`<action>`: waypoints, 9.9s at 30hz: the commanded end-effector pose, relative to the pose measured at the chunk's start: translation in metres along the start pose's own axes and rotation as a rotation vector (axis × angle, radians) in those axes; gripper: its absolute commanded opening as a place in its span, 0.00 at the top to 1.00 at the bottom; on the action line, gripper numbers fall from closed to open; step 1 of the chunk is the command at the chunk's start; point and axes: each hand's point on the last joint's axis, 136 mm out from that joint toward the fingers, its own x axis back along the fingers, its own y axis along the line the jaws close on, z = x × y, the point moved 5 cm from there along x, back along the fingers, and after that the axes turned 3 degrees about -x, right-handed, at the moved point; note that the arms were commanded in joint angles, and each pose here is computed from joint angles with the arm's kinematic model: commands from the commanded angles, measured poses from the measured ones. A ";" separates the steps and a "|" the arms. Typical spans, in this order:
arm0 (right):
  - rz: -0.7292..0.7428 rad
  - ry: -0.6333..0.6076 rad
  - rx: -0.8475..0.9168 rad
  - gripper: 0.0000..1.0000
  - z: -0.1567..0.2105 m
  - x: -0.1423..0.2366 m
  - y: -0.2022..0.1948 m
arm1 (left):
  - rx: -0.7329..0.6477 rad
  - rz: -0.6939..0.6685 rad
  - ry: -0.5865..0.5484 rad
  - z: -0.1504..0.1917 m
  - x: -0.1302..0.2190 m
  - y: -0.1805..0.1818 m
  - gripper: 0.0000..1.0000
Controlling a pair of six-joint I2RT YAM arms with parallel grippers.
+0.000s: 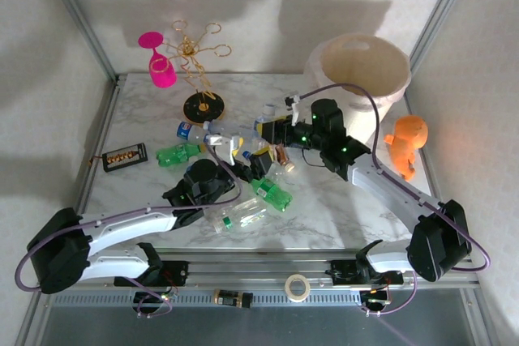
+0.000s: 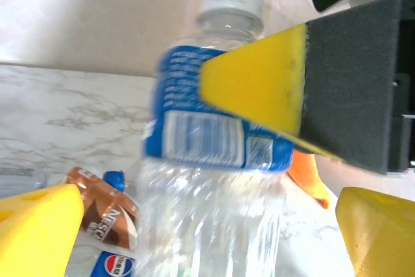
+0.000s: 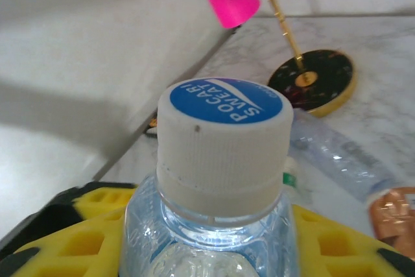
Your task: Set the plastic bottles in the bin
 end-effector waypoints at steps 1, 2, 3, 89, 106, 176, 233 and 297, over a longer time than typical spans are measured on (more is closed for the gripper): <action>0.086 -0.102 0.052 0.64 -0.037 0.020 0.000 | 0.065 -0.110 -0.122 -0.017 0.016 0.016 0.00; 0.106 -0.115 0.060 0.65 -0.041 0.023 -0.002 | 0.076 -0.138 -0.143 -0.019 0.020 0.021 0.00; 0.123 -0.135 0.072 0.65 -0.049 0.028 -0.003 | 0.088 -0.175 -0.164 -0.020 0.024 0.028 0.00; 0.626 -0.469 0.181 0.01 -0.185 0.146 -0.066 | 0.361 -0.609 -0.097 0.001 0.041 0.148 0.00; 0.340 -0.023 0.170 0.01 -0.039 0.050 -0.020 | 0.523 -0.667 -0.140 0.010 0.063 0.186 0.00; 0.703 0.674 0.274 0.26 0.120 -0.137 -0.163 | 0.580 -0.773 -0.176 0.016 0.111 0.223 0.00; 0.387 -0.109 0.394 0.63 -0.096 0.000 0.014 | 0.554 -0.521 -0.183 -0.014 0.083 0.197 0.00; 0.765 -0.525 0.141 0.07 -0.193 0.143 -0.130 | 0.355 -0.417 0.085 0.011 0.027 0.144 0.01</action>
